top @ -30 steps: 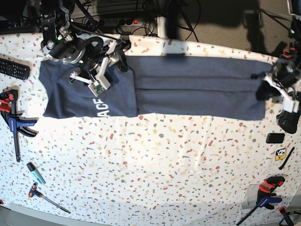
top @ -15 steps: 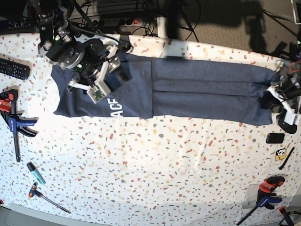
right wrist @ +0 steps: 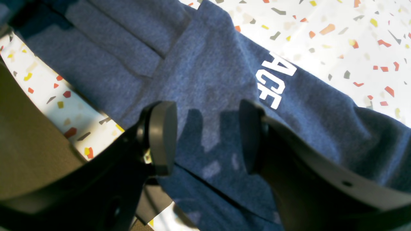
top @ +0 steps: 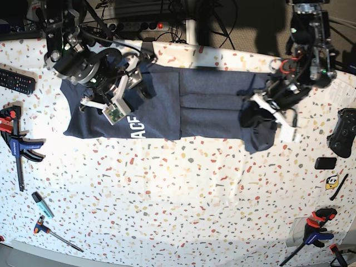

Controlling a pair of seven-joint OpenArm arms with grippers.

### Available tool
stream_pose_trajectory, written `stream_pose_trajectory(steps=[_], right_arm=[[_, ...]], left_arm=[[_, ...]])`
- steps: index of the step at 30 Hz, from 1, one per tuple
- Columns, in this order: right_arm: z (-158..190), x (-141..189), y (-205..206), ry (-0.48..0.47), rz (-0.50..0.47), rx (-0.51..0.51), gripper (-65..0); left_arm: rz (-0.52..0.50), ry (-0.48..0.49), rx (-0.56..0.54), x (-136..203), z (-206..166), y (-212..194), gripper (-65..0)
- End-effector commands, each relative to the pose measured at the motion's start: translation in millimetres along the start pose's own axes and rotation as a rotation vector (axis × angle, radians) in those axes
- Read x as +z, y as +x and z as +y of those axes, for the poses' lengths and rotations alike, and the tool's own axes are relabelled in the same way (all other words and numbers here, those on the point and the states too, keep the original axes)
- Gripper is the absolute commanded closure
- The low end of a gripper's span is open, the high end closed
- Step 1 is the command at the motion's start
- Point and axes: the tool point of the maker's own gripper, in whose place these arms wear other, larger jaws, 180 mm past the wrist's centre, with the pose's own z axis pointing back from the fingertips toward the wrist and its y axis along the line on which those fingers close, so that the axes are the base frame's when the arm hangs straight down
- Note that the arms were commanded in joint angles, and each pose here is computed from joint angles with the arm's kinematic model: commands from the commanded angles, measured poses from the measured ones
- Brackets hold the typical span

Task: Fold the T-shirt properly
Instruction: 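Carry the hem end with the left gripper over onto the strip's middle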

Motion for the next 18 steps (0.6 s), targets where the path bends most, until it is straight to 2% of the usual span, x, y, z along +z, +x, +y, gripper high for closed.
stream_pose_trajectory(steps=[1, 6, 12, 18], right_arm=[[-0.3, 3.3, 14.0, 0.005, -0.051, 0.022, -31.2], [-0.2, 3.2, 14.0, 0.005, -0.051, 0.022, -31.2], [-0.3, 3.3, 14.0, 0.005, -0.051, 0.022, -31.2], [-0.3, 3.3, 14.0, 0.005, -0.051, 0.022, -31.2]], left_arm=[[-0.030, -0.027, -0.027, -3.2, -11.5, 10.4, 0.0], [0.017, -0.101, -0.072, -20.5, -43.3, -2.3, 0.0], [0.022, -0.071, -0.103, -35.0, -55.4, -7.6, 0.0], [0.054, -0.122, -0.117, -41.2, -75.0, -18.3, 0.0]])
